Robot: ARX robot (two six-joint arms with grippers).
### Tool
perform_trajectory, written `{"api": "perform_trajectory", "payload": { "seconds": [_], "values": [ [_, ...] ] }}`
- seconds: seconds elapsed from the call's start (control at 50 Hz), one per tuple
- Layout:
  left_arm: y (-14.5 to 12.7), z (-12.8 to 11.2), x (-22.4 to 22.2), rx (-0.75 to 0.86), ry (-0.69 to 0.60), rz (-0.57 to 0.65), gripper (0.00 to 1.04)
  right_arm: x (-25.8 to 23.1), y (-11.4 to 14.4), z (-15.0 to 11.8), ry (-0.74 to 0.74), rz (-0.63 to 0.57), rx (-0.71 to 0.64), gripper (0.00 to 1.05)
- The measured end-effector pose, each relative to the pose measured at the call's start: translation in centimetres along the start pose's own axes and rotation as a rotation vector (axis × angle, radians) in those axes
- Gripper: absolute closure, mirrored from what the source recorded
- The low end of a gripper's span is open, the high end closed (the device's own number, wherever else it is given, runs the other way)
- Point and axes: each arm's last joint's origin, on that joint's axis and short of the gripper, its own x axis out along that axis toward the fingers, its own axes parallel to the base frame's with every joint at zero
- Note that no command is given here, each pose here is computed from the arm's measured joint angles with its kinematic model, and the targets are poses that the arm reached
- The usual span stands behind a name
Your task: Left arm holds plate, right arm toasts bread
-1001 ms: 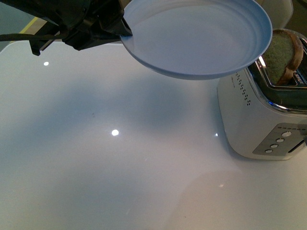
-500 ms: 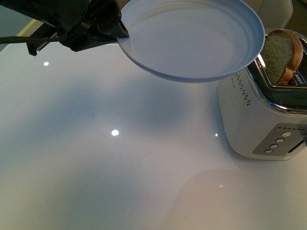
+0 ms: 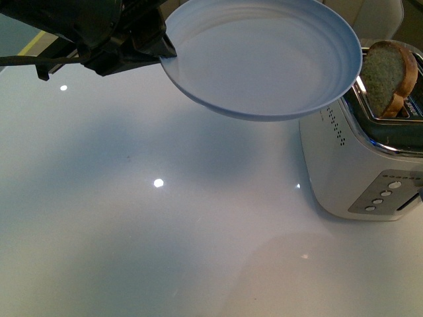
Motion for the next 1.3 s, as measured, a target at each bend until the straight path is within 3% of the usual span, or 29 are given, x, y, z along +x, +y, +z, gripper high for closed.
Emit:
{"api": "perform_trajectory", "payload": {
  "seconds": [1.241,1.301],
  "values": [
    [0.2,0.0,0.0,0.002,-0.001,0.004,1.02,-3.5,0.0,-0.8,-0.021,0.000,0.000,1.03],
    [0.3,0.1,0.0,0.002,-0.004,0.004,1.02,-3.5,0.0,-0.8,-0.021,0.000,0.000,0.94]
  ]
}}
